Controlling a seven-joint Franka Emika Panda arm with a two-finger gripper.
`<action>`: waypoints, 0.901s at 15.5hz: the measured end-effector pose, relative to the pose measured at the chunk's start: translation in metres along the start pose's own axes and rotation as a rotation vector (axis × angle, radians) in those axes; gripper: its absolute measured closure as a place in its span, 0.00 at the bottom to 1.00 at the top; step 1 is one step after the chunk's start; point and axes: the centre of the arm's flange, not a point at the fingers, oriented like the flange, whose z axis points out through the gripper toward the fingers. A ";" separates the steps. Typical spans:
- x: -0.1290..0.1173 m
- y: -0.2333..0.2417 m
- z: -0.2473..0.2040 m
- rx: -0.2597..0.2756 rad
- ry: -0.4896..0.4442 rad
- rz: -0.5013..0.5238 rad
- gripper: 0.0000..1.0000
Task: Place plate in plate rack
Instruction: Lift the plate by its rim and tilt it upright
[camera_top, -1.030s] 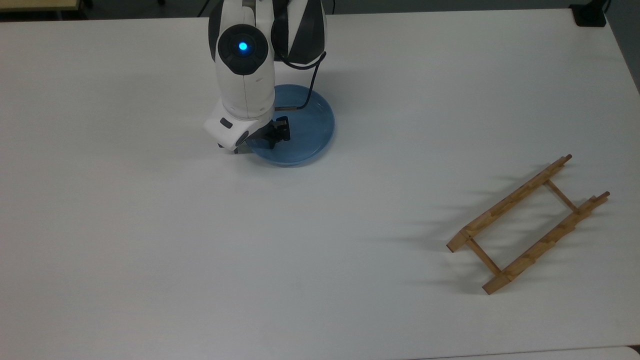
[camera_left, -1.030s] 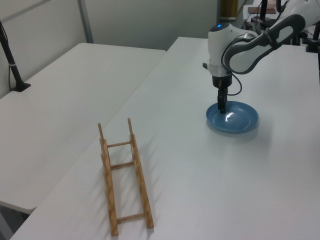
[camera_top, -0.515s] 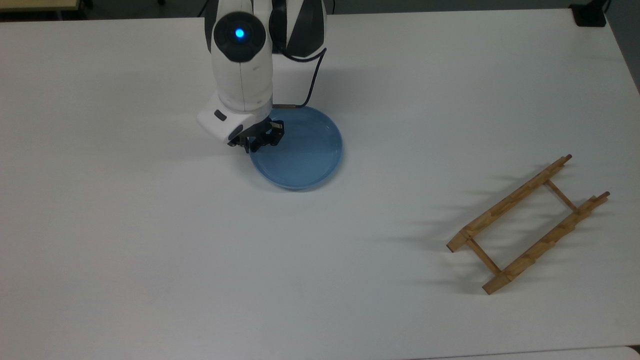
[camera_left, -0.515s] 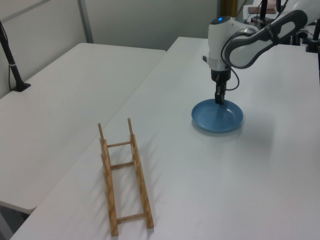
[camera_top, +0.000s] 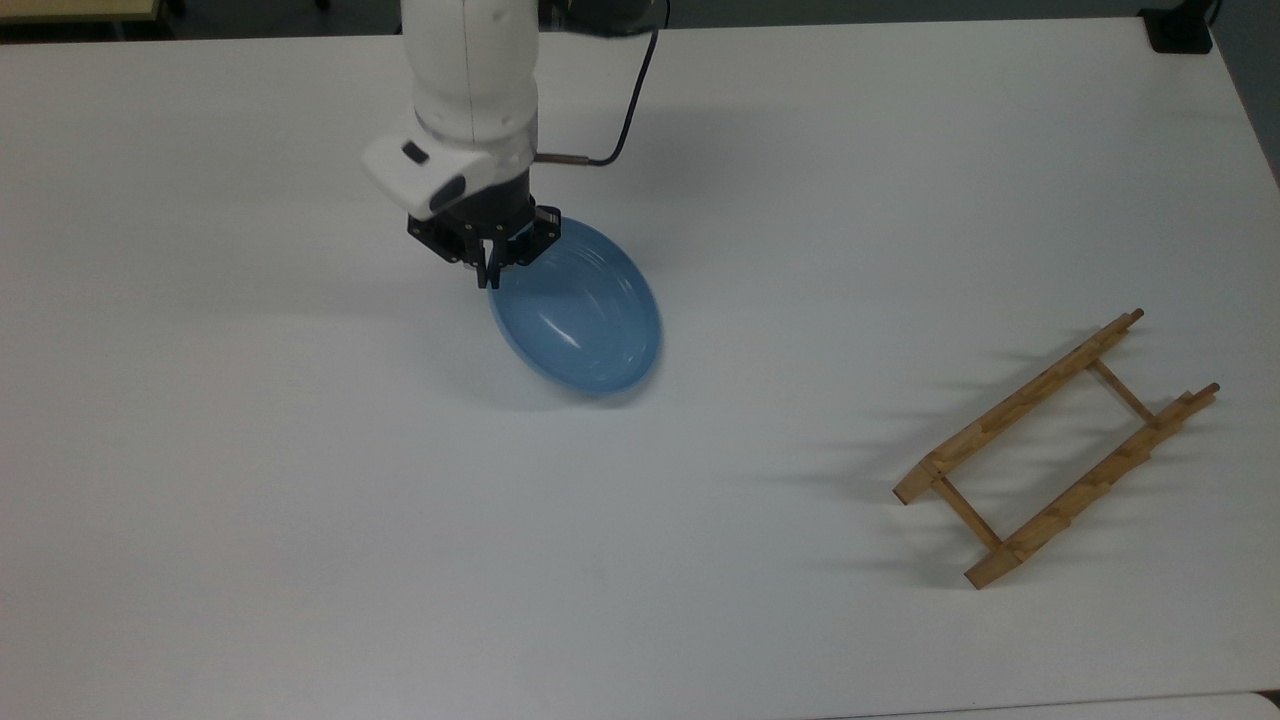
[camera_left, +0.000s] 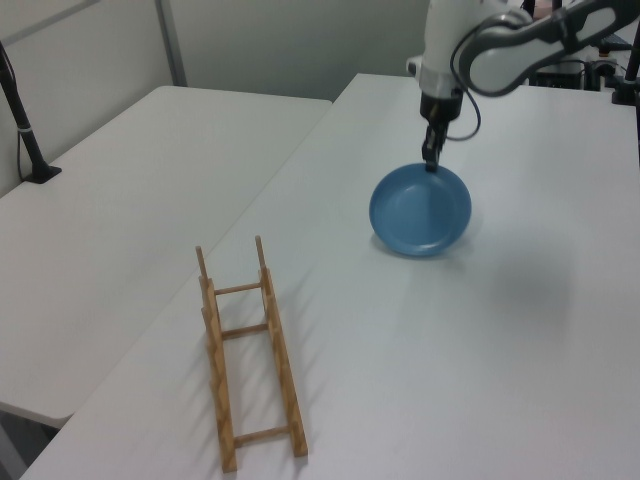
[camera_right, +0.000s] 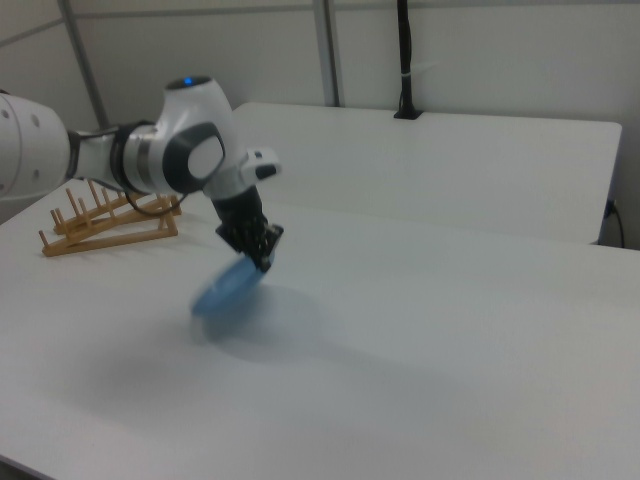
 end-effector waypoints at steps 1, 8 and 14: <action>0.006 0.001 -0.019 0.000 0.036 0.026 0.94; 0.031 -0.026 -0.113 0.029 0.202 0.129 0.95; 0.042 -0.105 -0.197 0.010 0.384 0.200 0.95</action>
